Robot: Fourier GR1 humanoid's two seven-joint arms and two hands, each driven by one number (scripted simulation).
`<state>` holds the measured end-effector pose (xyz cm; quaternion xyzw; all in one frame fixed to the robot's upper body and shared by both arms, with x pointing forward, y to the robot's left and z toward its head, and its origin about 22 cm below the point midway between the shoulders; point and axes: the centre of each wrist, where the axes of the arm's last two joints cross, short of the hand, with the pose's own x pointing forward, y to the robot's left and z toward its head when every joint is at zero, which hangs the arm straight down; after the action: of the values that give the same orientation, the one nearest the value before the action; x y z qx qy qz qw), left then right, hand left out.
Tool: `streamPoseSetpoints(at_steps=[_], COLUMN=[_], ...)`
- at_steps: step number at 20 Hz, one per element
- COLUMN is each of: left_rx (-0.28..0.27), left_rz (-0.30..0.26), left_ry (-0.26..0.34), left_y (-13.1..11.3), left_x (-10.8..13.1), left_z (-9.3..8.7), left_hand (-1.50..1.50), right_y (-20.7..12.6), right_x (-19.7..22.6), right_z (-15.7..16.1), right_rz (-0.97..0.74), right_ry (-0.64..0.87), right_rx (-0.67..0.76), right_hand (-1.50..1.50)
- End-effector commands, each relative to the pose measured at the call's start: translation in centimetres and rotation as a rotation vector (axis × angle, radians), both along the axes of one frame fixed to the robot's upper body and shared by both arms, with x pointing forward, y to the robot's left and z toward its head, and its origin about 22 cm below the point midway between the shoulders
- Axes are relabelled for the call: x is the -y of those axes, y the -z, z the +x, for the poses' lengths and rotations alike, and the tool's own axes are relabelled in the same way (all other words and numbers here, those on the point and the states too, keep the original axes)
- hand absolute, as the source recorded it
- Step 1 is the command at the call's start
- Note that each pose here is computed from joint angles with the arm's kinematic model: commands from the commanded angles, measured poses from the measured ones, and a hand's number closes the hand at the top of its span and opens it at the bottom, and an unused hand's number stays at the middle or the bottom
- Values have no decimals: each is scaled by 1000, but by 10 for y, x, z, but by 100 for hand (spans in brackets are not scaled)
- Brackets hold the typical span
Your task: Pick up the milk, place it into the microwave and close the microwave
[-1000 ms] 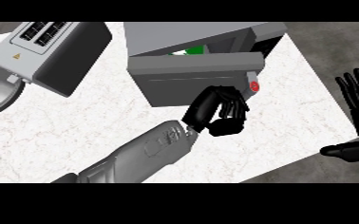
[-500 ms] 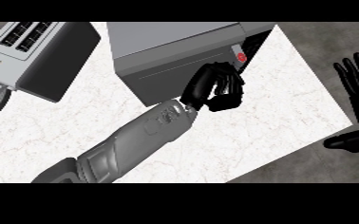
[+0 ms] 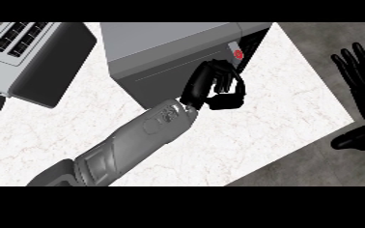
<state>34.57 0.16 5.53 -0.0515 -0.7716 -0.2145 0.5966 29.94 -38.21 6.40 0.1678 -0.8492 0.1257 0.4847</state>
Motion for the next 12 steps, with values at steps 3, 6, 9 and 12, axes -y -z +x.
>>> streamPoseSetpoints(at_steps=[3,6,9,12], left_rx=[55,45,43,42], left_rz=[-22,-30,-34,-36], left_ry=[35,22,11,8], left_y=[-27,-25,-23,-26], left_x=[25,25,24,26], left_z=[4,3,2,2], left_hand=[150,150,150,150], right_y=[-11,-30,-45,-57], right_x=[-7,-14,-29,-44], right_z=[6,12,15,16], right_rz=[1,-64,-119,-148], right_ry=[-143,-205,-336,-440], right_rx=[10,43,73,96], right_hand=[-150,-150,150,150])
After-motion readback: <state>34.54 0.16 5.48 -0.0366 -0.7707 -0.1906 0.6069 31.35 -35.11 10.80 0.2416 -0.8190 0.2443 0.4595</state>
